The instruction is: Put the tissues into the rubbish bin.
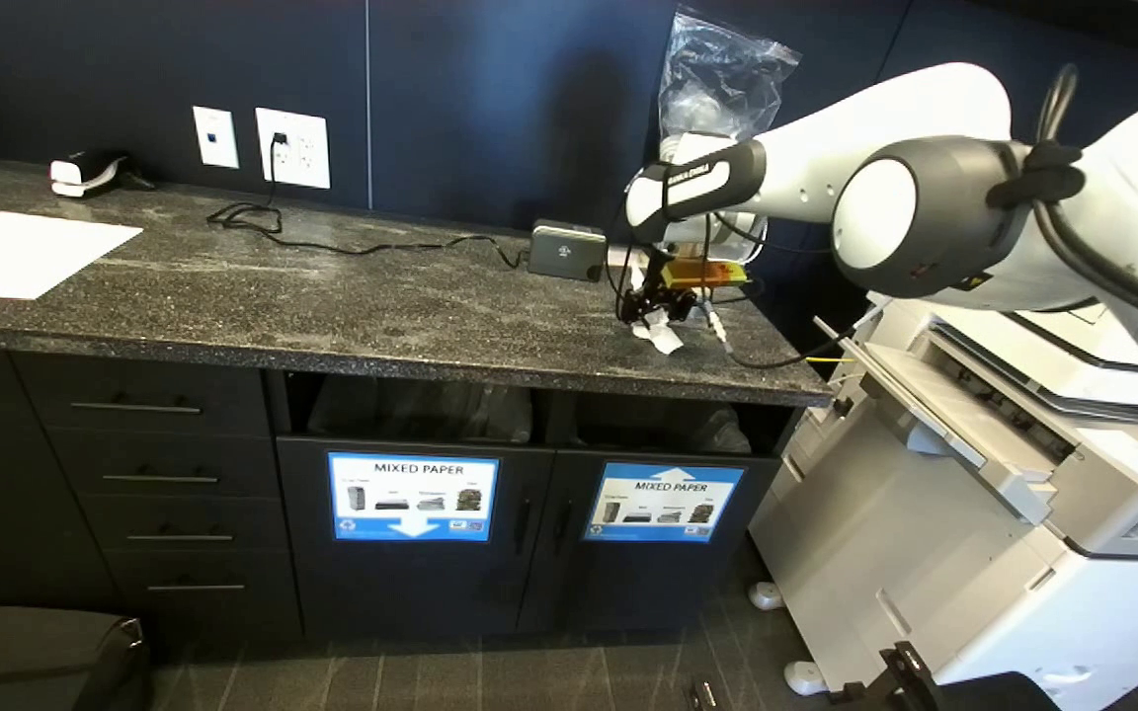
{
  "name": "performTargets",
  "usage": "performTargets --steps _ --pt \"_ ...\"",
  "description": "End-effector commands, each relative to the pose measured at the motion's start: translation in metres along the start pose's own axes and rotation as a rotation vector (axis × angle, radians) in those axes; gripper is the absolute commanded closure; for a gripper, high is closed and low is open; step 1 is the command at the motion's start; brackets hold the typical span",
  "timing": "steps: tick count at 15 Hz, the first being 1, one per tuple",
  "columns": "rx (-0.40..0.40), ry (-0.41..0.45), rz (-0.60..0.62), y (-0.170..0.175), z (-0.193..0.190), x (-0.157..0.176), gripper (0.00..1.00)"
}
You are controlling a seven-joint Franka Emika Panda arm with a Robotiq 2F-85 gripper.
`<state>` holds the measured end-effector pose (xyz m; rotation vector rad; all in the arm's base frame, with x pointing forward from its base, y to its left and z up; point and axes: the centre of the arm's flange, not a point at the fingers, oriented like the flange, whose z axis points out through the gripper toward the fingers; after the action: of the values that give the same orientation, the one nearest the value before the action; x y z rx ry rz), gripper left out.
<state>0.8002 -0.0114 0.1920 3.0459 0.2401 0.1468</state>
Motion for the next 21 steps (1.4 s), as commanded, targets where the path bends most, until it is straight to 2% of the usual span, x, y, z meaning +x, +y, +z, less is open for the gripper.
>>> performTargets --steps 1,13,21 --pt "-0.011 -0.113 -0.078 -0.005 -0.016 -0.071 0.83" --pt "0.064 -0.257 -0.158 0.024 -0.046 -0.173 0.83" --pt "0.15 -0.325 -0.178 0.052 -0.066 -0.282 0.84"
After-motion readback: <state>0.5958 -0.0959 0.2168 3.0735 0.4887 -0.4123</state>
